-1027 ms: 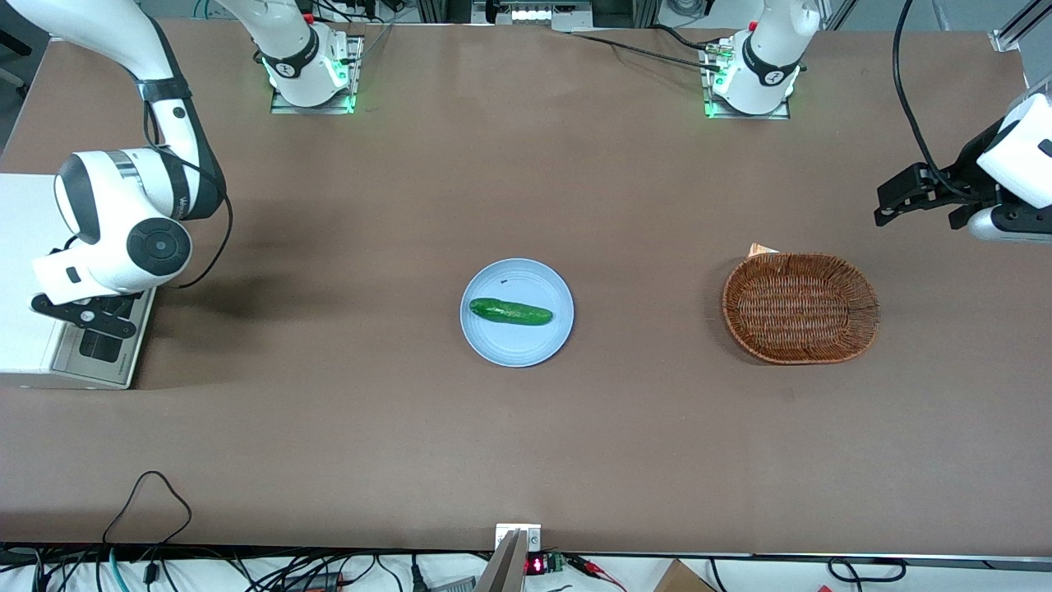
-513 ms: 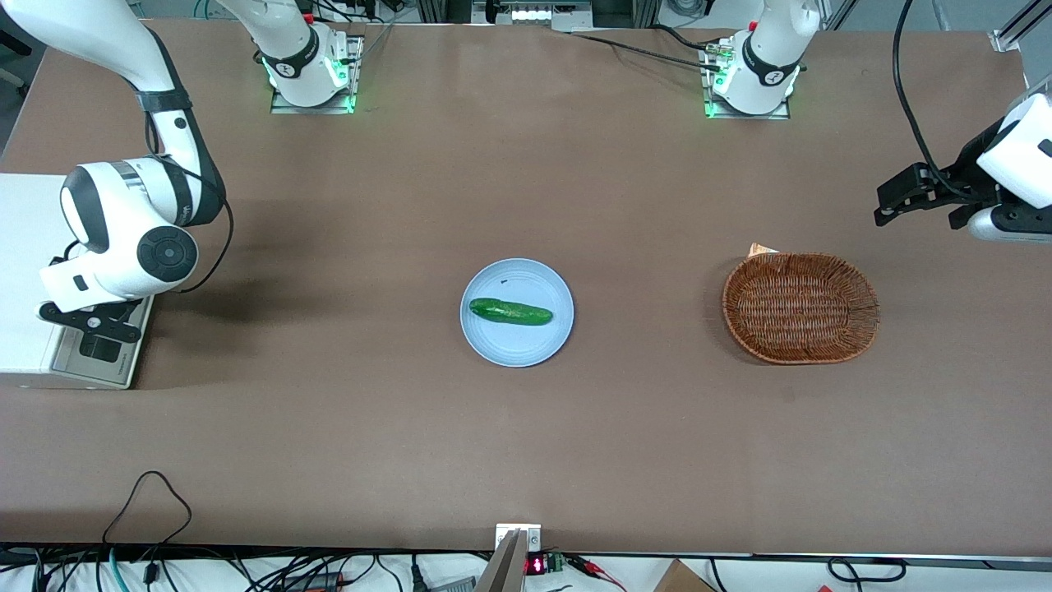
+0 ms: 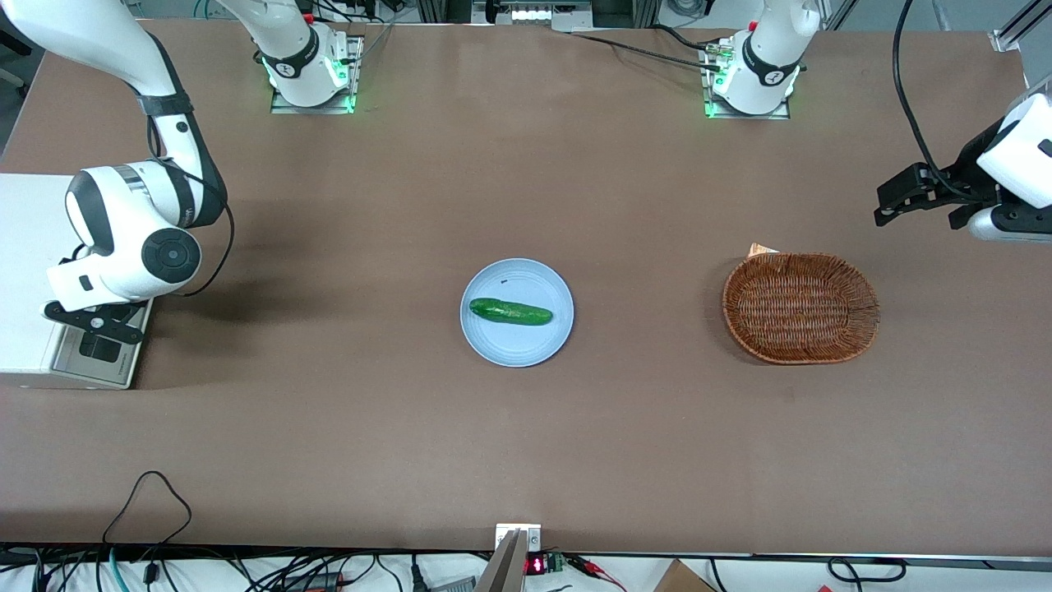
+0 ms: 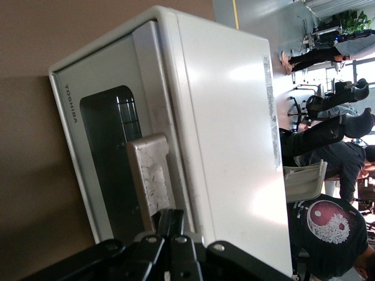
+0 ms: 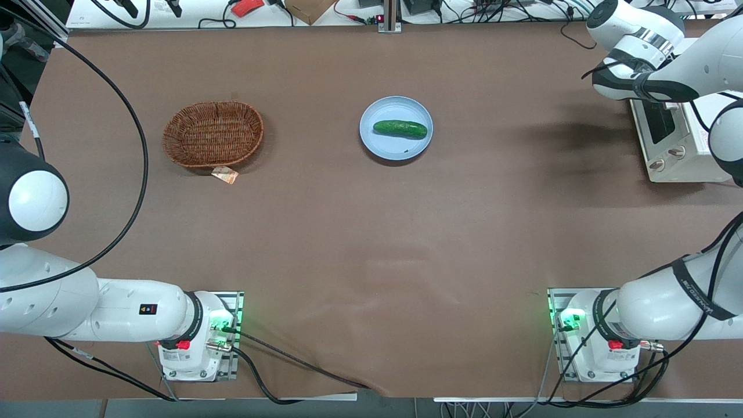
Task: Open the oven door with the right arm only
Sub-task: 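Hook the door handle with the right gripper and pull it outward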
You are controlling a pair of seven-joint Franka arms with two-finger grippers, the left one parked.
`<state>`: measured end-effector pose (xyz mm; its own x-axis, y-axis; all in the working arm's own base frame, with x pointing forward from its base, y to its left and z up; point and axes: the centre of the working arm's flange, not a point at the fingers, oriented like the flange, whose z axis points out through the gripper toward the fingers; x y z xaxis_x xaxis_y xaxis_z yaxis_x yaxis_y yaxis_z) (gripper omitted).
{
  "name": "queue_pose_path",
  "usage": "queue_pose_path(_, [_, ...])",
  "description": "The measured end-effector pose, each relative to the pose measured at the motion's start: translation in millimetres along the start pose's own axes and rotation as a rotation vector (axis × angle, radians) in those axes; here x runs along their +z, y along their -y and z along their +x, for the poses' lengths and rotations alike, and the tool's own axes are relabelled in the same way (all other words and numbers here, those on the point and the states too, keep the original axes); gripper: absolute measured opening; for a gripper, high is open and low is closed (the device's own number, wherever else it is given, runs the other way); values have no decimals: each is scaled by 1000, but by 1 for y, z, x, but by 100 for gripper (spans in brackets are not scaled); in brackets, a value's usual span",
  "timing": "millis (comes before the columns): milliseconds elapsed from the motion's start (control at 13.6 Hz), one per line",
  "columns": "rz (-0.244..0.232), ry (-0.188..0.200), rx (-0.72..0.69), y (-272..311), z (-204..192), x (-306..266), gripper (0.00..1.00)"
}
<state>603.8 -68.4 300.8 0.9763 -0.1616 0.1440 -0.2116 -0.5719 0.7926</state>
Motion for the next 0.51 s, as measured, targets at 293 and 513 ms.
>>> queue_pose_path(293, [37, 5, 14, 5, -1, -7, 2])
queue_pose_path(513, [79, 11, 18, 15, -4, -18, 2])
